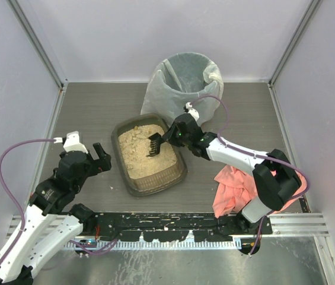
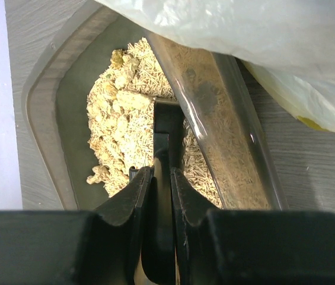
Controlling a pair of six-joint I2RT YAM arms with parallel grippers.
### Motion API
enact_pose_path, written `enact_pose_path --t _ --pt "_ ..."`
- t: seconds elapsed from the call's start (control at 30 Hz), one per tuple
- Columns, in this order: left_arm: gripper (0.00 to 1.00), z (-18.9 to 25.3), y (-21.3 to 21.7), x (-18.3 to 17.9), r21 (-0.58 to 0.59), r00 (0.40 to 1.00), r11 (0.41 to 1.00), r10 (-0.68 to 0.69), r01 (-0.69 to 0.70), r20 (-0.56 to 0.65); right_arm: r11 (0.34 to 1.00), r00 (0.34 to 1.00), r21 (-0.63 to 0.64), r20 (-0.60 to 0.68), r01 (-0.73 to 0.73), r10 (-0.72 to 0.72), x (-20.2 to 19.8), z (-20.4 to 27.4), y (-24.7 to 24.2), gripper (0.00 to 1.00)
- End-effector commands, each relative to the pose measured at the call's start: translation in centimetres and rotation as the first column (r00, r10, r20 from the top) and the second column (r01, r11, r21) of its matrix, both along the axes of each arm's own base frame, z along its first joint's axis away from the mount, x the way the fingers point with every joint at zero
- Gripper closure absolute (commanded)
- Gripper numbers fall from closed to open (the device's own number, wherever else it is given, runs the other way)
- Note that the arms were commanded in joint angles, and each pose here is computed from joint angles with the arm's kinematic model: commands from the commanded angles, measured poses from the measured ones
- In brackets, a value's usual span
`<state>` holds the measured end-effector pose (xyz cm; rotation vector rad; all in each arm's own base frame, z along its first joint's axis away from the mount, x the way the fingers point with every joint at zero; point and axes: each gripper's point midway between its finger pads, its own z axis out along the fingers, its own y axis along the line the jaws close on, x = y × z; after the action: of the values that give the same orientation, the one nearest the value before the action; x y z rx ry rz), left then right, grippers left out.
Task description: Clean the litter box
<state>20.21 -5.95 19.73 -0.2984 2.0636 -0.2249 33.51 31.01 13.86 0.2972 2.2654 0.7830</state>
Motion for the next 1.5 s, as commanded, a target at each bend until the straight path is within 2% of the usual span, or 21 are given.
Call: enact_pose_path --t 0.0,0.4,0.97,1.27,1.47 --pt "0.02 2.5 -0.3 0.2 -0.007 0.999 1.000 -0.030 0.030 0.046 0.991 0.997 0.129 0.059 0.040 -0.048 -0.3 3.2 0.4 0.99" --pt "0.02 3.4 -0.3 -0.1 0.019 0.998 0.998 -0.054 0.053 0.038 0.963 0.990 0.263 0.101 0.064 -0.094 -0.9 4.1 0.2 0.99" --pt "0.02 2.9 -0.8 -0.1 0.022 0.996 0.996 -0.083 0.082 0.018 0.922 0.978 0.377 0.148 0.084 -0.150 -1.4 6.4 -1.9 0.99" --pt "0.02 3.0 -0.6 -0.1 0.025 0.997 0.997 -0.075 0.074 0.025 0.902 0.975 0.432 0.195 0.012 -0.106 -2.7 7.7 -3.6 0.99" --pt "0.02 3.5 -0.8 0.3 0.019 0.997 0.997 -0.070 0.069 0.034 0.857 0.975 0.510 0.216 -0.073 -0.045 -4.0 8.4 -4.6 0.99"
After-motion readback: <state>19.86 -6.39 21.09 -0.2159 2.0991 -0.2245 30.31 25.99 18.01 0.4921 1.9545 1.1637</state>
